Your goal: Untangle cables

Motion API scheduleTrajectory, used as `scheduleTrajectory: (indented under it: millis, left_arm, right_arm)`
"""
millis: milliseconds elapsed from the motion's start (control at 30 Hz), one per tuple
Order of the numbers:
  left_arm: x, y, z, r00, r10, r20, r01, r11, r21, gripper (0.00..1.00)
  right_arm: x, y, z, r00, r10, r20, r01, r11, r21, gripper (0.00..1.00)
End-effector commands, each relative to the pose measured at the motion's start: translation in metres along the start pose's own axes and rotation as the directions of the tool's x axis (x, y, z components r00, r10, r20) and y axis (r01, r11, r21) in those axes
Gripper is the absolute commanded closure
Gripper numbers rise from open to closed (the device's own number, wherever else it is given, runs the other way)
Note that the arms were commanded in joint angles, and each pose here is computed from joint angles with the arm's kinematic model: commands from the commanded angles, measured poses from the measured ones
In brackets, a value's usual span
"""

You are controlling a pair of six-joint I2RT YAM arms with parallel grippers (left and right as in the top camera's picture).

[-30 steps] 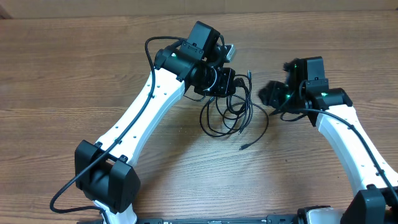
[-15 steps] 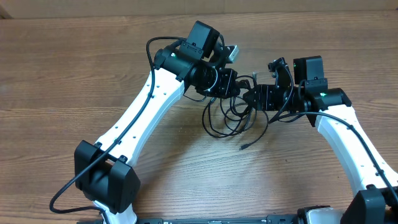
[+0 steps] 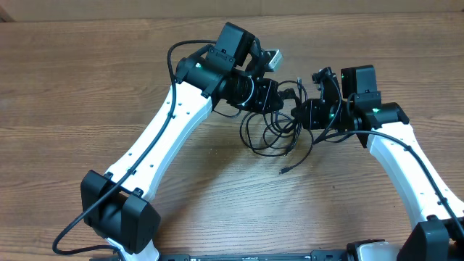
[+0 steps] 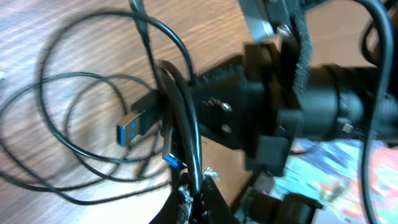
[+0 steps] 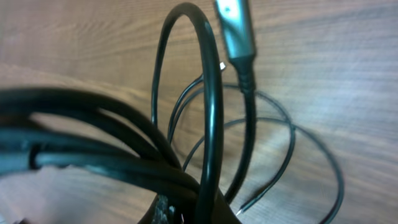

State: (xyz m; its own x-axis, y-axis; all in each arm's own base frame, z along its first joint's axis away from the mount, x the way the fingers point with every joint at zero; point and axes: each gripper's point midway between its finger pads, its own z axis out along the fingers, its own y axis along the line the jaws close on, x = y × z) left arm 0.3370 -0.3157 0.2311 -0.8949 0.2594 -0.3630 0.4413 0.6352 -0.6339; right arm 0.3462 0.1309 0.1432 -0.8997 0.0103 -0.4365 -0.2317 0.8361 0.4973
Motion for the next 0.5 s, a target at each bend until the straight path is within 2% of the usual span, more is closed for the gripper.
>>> scheduleTrajectory:
  millis: [0,67,200,267,467]
  left_arm:
    - [-0.020,0.017,-0.024,0.992,0.049,0.118,-0.026,0.981,-0.190,0.96]
    - [-0.029,0.045,-0.033,0.984,0.026,0.178,0.038,0.938,-0.345,0.96]
    - [-0.039,0.082,-0.052,0.960,0.003,0.278,0.151,0.834,-0.531,0.96]
    - [-0.041,0.092,-0.055,0.955,0.004,0.296,0.175,0.800,-0.574,0.96]
    - [-0.033,0.098,-0.048,0.965,-0.019,0.261,0.173,0.797,-0.579,0.96]
  right_arm:
    - [0.007,0.015,-0.004,0.999,-0.035,-0.034,0.032,0.996,-0.088,0.96]
    - [0.019,0.023,-0.006,0.996,-0.055,-0.076,0.044,0.990,-0.136,0.96]
    - [0.035,0.045,-0.012,0.982,-0.152,-0.109,0.116,0.952,-0.282,0.96]
    - [0.040,0.057,-0.017,0.976,-0.194,-0.101,0.147,0.923,-0.356,0.96]
    - [0.040,0.081,-0.028,0.969,-0.243,-0.049,0.186,0.846,-0.500,0.96]
